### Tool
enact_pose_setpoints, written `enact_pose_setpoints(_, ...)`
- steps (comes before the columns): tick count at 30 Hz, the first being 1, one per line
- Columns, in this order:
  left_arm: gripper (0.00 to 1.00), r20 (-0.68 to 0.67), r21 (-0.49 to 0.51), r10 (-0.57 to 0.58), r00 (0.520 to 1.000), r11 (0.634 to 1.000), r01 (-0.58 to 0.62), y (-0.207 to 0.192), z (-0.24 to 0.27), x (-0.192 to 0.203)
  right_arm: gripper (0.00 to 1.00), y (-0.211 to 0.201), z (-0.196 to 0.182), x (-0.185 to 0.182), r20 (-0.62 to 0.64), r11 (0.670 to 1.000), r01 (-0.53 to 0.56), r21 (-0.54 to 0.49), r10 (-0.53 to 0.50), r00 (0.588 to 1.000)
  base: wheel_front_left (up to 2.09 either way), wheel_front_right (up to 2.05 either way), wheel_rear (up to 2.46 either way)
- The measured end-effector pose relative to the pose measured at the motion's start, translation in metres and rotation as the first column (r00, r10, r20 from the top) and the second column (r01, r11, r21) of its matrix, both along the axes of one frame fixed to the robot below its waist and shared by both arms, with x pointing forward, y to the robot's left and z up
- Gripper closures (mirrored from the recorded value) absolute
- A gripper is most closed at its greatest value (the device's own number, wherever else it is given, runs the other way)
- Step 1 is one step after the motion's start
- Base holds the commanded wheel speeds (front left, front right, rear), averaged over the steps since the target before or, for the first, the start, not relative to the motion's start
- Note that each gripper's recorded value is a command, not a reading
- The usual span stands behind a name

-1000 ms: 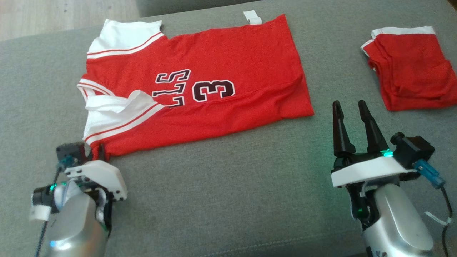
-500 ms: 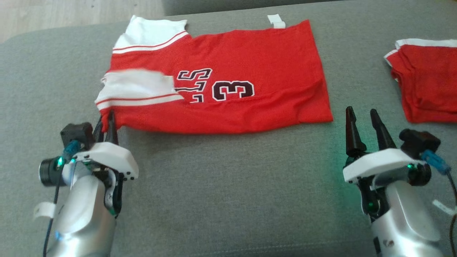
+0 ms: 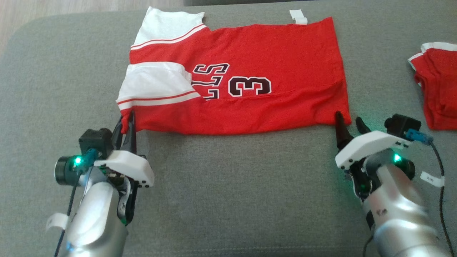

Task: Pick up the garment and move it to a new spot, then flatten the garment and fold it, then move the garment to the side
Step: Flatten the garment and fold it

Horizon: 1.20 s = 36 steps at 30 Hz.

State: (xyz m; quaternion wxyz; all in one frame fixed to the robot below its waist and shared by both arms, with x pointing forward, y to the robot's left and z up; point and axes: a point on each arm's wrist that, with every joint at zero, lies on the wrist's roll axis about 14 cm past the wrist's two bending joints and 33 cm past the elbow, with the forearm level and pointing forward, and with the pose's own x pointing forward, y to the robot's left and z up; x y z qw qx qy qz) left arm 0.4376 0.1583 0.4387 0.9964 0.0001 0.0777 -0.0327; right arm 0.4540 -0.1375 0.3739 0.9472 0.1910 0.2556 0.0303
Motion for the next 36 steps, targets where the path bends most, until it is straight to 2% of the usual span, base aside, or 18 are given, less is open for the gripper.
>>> enact_pose_setpoints(3, 1.00, -0.007, 0.008, -0.008, 1.000, 1.000, 0.008, -0.002, -0.003, -0.001, 0.00, 0.009, 0.000, 0.007, -0.005, 1.000, -0.020, 0.010, 0.020, 1.000, 0.00, 0.00, 0.00)
enact_pose_setpoints(4, 1.00, -0.009, 0.008, -0.009, 1.000, 1.000, 0.009, -0.002, -0.004, -0.001, 0.31, 0.012, 0.000, 0.009, -0.009, 0.999, -0.031, 0.011, 0.031, 0.999, 0.00, 0.00, 0.00)
enact_pose_setpoints(5, 1.00, -0.010, 0.008, -0.009, 1.000, 1.000, 0.009, -0.002, -0.004, -0.001, 1.00, 0.015, 0.001, 0.010, -0.008, 0.999, -0.038, 0.010, 0.039, 0.999, 0.00, 0.00, 0.00)
enact_pose_setpoints(15, 1.00, -0.001, 0.013, -0.021, 1.000, 1.000, 0.021, -0.005, 0.001, -0.004, 1.00, -0.004, 0.008, 0.001, 0.049, 0.998, 0.001, -0.063, 0.002, 0.999, 0.00, 0.00, 0.00)
enact_pose_setpoints(26, 1.00, 0.005, 0.016, -0.023, 1.000, 1.000, 0.022, -0.004, 0.004, -0.027, 1.00, -0.020, 0.033, -0.011, 0.117, 0.997, 0.061, -0.050, -0.055, 0.992, 0.00, 0.00, 0.00)
enact_pose_setpoints(36, 1.00, -0.044, -0.007, -0.062, 0.997, 0.998, 0.062, -0.017, -0.007, -0.071, 1.00, -0.024, 0.011, -0.067, 0.040, 0.997, 0.077, -0.018, -0.076, 0.996, 0.00, 0.00, 0.00)
